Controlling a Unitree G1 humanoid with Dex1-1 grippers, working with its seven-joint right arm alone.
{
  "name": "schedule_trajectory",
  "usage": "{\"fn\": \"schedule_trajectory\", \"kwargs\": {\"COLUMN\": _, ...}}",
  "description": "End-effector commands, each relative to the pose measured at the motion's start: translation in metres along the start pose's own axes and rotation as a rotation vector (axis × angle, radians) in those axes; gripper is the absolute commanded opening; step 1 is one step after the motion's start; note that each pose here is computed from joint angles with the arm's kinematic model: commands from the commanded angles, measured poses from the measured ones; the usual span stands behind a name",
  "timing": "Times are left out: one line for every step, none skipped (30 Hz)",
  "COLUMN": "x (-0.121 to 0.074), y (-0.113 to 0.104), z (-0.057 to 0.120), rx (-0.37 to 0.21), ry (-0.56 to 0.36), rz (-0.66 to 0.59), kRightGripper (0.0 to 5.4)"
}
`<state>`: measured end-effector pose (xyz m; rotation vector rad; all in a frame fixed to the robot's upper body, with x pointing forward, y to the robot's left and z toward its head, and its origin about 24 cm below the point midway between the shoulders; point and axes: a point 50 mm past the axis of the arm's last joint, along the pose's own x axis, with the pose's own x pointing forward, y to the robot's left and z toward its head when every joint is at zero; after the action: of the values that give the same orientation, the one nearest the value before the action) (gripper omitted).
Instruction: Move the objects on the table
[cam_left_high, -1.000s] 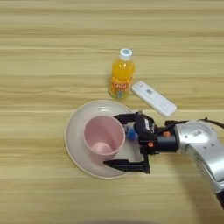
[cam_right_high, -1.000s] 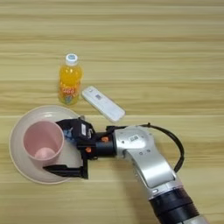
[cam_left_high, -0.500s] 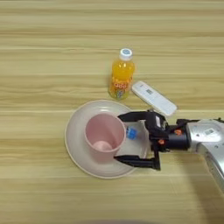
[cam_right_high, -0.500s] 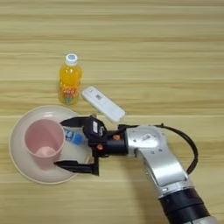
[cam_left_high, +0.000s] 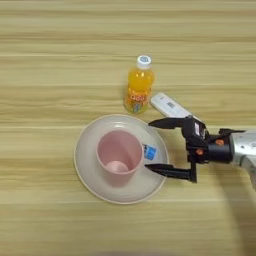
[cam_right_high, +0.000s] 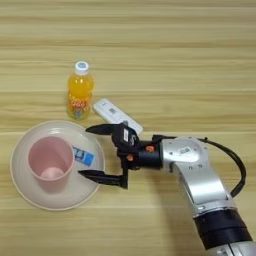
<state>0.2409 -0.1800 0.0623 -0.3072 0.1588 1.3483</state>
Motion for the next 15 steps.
{"fn": "schedule_trajectory", "kwargs": {"x": -0.009, "y": -0.018, "z": 0.023, "rx": -0.127, "ry": -0.015, "rz": -0.072, "kRightGripper": 5.36}}
{"fn": "schedule_trajectory", "kwargs": {"x": -0.009, "y": -0.018, "z": 0.022, "rx": -0.129, "ry": -0.013, "rz": -0.073, "kRightGripper": 5.36}}
{"fn": "schedule_trajectory", "kwargs": {"x": -0.008, "y": -0.018, "z": 0.022, "rx": -0.132, "ry": -0.009, "rz": -0.073, "kRightGripper": 5.36}}
{"fn": "schedule_trajectory", "kwargs": {"x": -0.007, "y": -0.018, "z": 0.021, "rx": -0.135, "ry": -0.006, "rz": -0.070, "kRightGripper": 5.36}}
{"fn": "schedule_trajectory", "kwargs": {"x": -0.007, "y": -0.017, "z": 0.021, "rx": -0.139, "ry": -0.003, "rz": -0.064, "kRightGripper": 5.36}}
{"fn": "schedule_trajectory", "kwargs": {"x": -0.006, "y": -0.015, "z": 0.021, "rx": -0.145, "ry": 0.000, "rz": -0.056, "kRightGripper": 5.36}}
{"fn": "schedule_trajectory", "kwargs": {"x": -0.005, "y": -0.013, "z": 0.021, "rx": -0.151, "ry": 0.003, "rz": -0.048, "kRightGripper": 5.36}}
{"fn": "schedule_trajectory", "kwargs": {"x": -0.003, "y": -0.012, "z": 0.021, "rx": -0.155, "ry": 0.004, "rz": -0.042, "kRightGripper": 5.36}}
{"fn": "schedule_trajectory", "kwargs": {"x": -0.002, "y": -0.011, "z": 0.021, "rx": -0.160, "ry": 0.005, "rz": -0.037, "kRightGripper": 5.36}}
{"fn": "schedule_trajectory", "kwargs": {"x": -0.001, "y": -0.009, "z": 0.021, "rx": -0.165, "ry": 0.008, "rz": -0.032, "kRightGripper": 5.36}}
{"fn": "schedule_trajectory", "kwargs": {"x": 0.001, "y": -0.008, "z": 0.021, "rx": -0.172, "ry": 0.014, "rz": -0.028, "kRightGripper": 5.36}}
{"fn": "schedule_trajectory", "kwargs": {"x": 0.002, "y": -0.008, "z": 0.020, "rx": -0.177, "ry": 0.022, "rz": -0.025, "kRightGripper": 5.36}}
{"fn": "schedule_trajectory", "kwargs": {"x": 0.003, "y": -0.007, "z": 0.020, "rx": -0.182, "ry": 0.031, "rz": -0.023, "kRightGripper": 5.36}}
{"fn": "schedule_trajectory", "kwargs": {"x": 0.005, "y": -0.007, "z": 0.019, "rx": -0.181, "ry": 0.038, "rz": -0.026, "kRightGripper": 5.36}}
{"fn": "schedule_trajectory", "kwargs": {"x": 0.007, "y": -0.008, "z": 0.019, "rx": -0.178, "ry": 0.045, "rz": -0.031, "kRightGripper": 5.36}}
